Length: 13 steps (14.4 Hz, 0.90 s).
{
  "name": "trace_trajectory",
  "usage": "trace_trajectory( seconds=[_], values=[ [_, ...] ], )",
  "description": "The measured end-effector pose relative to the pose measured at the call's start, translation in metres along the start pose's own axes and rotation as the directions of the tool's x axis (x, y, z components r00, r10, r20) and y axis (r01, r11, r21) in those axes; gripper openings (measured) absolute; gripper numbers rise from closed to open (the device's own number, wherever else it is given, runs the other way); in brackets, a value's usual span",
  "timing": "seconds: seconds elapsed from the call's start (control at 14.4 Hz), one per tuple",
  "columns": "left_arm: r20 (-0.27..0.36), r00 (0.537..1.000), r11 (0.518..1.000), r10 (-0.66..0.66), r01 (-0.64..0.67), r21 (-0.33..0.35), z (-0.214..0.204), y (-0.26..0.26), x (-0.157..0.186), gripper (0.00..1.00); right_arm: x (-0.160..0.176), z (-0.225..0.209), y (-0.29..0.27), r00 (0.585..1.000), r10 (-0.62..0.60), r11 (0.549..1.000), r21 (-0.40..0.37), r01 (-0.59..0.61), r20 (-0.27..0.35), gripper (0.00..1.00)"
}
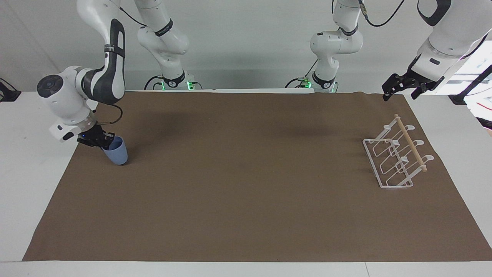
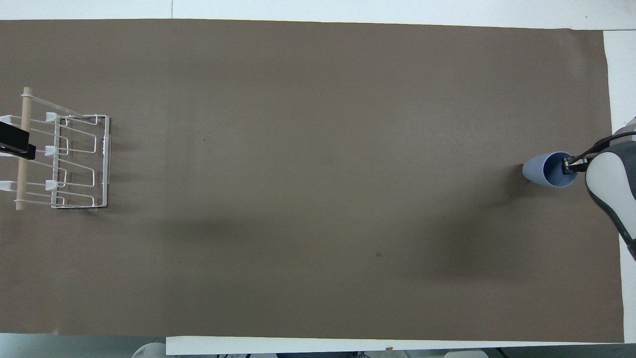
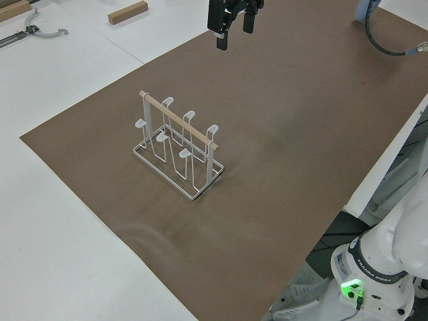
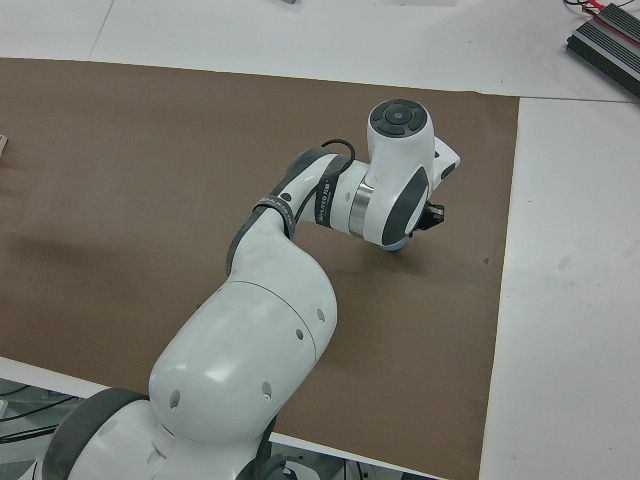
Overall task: Hang cup on cup holder
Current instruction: 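Lower the right gripper onto the blue cup and grasp its rim, then lift the blue cup with the right gripper toward the table center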
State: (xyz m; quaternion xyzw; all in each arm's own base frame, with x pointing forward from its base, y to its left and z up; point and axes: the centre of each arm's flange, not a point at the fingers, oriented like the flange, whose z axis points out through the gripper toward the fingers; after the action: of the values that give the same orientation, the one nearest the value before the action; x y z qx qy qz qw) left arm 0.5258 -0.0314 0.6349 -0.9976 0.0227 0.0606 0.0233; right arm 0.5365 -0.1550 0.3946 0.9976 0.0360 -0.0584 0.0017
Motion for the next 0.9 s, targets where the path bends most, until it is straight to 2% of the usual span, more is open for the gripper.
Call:
trace_trajectory(
  seconds=[0.14, 0.35, 0.55, 0.76, 0.9],
  values=[
    [0.012, 1.0, 1.0, -0.022, 0.022, -0.001, 0.003, -0.008, -0.001, 1.0, 0.004, -0.034, -0.04, 0.999, -0.008, 0.987, 0.163, 0.001, 0.045, 0.05],
    [0.017, 0.997, 0.997, -0.071, 0.071, 0.0, 0.006, -0.009, -0.004, 1.0, 0.005, -0.073, -0.104, 0.998, 0.032, 0.905, 0.421, -0.051, 0.052, 0.05],
    [0.02, 0.986, 0.986, -0.167, 0.167, -0.019, 0.005, -0.005, -0.004, 1.0, 0.018, -0.087, -0.18, 0.986, 0.129, 0.775, 0.609, -0.166, 0.105, 0.05],
    [0.03, 0.957, 0.956, -0.289, 0.29, -0.044, 0.005, -0.002, -0.004, 1.0, 0.03, -0.098, -0.254, 0.981, 0.161, 0.634, 0.751, -0.187, 0.108, 0.05],
    [0.062, 0.885, 0.881, -0.461, 0.465, -0.09, 0.005, 0.007, -0.004, 1.0, 0.029, -0.095, -0.294, 0.979, 0.155, 0.542, 0.817, -0.198, 0.134, 0.05]
  ],
)
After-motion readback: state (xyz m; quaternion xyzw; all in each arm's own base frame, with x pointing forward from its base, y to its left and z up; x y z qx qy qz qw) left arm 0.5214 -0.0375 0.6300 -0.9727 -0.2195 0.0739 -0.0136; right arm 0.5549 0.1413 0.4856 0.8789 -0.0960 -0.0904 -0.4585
